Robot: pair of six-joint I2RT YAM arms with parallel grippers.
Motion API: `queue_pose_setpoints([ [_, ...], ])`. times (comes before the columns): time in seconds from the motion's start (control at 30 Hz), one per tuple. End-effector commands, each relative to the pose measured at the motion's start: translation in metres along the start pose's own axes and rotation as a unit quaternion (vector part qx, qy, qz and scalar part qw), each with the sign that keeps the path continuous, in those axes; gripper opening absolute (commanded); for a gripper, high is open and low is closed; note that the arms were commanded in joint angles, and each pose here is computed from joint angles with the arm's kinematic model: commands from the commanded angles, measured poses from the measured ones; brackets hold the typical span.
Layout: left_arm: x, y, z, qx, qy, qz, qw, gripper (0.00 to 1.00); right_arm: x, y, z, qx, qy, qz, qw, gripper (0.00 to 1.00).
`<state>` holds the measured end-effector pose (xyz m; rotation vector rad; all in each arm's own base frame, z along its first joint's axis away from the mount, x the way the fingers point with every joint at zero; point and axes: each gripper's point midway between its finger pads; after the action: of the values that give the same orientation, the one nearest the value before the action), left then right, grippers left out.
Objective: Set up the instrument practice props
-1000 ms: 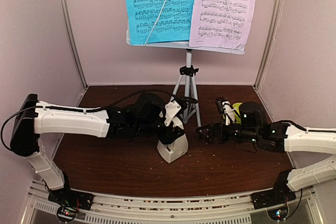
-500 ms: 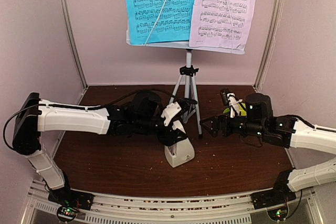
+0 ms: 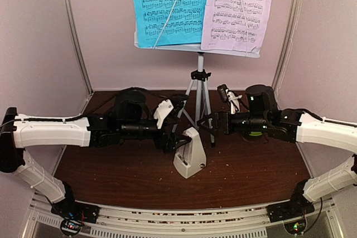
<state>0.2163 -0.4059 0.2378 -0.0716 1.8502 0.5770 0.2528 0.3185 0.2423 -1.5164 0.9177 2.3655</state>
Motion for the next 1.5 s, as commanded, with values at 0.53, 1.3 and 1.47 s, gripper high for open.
queue_pose_setpoints([
  [0.53, 0.004, -0.025, 0.011, -0.012, 0.045, -0.018, 0.999, 0.67, 0.046, -0.045, -0.01, -0.012, -0.108, 0.062, 0.992, 0.86],
  [1.3, 0.021, -0.002, 0.003, -0.004, -0.002, 0.0, 1.0, 0.16, 0.14, -0.04, -0.053, 0.078, -0.06, 0.177, 0.979, 0.78],
  [1.47, 0.024, 0.005, 0.001, -0.001, -0.006, -0.006, 1.0, 0.13, 0.15, -0.041, -0.055, 0.081, -0.065, 0.187, 0.977, 0.77],
])
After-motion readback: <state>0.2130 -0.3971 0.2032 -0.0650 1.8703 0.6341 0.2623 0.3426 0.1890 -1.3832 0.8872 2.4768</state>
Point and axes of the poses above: each gripper's point midway between its finger pads, its own y axis back along the fingers, its own z axis along the line the jaws close on, x = y × z, and after that the axes turned 15 degrees about y, right-handed
